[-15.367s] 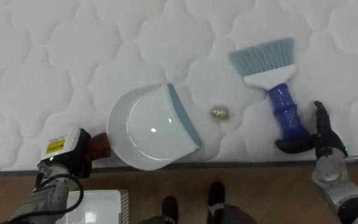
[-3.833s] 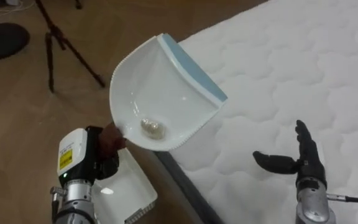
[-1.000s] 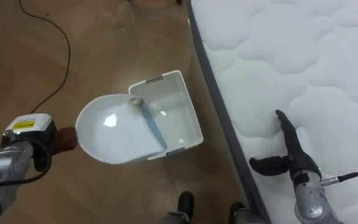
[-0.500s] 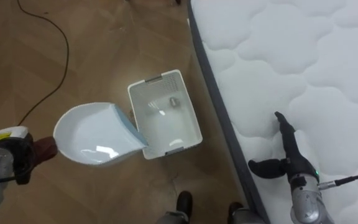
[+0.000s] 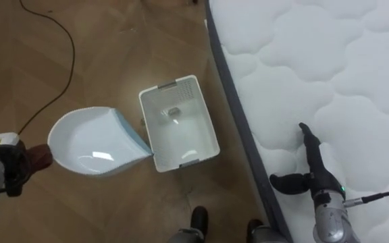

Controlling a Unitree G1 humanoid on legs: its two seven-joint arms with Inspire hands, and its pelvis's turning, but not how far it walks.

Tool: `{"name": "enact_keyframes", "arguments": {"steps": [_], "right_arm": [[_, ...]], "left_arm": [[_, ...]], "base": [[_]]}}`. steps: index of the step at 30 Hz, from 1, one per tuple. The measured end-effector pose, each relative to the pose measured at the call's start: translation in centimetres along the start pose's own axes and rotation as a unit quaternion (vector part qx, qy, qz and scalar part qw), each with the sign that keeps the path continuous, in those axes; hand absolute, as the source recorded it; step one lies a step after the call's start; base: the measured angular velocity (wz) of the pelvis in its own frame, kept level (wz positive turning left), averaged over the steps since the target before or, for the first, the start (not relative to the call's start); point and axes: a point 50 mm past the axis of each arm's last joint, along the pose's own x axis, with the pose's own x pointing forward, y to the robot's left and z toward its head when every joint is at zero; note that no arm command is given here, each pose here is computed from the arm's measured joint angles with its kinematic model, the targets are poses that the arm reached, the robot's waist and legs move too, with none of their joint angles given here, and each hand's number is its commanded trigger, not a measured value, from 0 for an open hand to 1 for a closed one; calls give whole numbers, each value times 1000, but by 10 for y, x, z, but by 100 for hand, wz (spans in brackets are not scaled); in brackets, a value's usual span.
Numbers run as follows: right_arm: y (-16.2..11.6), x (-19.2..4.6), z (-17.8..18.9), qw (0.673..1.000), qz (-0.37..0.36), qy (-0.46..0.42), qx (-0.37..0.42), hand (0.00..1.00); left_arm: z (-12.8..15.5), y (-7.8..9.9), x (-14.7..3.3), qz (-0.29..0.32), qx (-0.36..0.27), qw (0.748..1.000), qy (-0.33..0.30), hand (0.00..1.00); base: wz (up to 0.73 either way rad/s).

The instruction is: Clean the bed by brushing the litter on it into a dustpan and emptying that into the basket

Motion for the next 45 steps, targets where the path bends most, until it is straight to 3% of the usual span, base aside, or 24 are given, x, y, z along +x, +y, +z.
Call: {"name": "enact_keyframes", "arguments": {"steps": [6, 10, 13, 22, 25, 30, 36, 39, 42, 45], "right_arm": [[-3, 0, -6, 1000, -2, 6, -3, 0], [-3, 0, -9, 1000, 5, 8, 0, 0], [-2, -1, -14, 1000, 12, 19, 10, 0], [-13, -11, -39, 996, -2, 78, 32, 0], [-12, -26, -54, 994, 0, 105, 33, 0], [-5, -34, -56, 991, 5, 122, 58, 0], [8, -33, -45, 990, 26, 113, 83, 0], [12, -36, -45, 989, 34, 114, 87, 0], [17, -36, -41, 989, 44, 105, 99, 0], [17, -37, -42, 988, 46, 108, 105, 0]], "left_arm": [[29, 26, -3, 70, -14, 995, -72, 100], [50, 31, -10, 102, -21, 987, -125, 100], [68, 23, -22, 112, -42, 975, -186, 100], [104, 47, -59, 194, -100, 927, -304, 100], [99, 38, -69, 201, -135, 921, -304, 100], [90, -24, -76, 130, -211, 929, -277, 100], [97, -55, -83, 87, -266, 923, -263, 100], [105, -59, -85, 77, -338, 900, -263, 100], [107, -56, -85, 97, -365, 890, -255, 100], [108, -65, -85, 92, -389, 885, -239, 100]], "base": [[-4], [-34], [-72], [-41], [-95], [-111], [-132], [-137], [-94], [-90]]}}
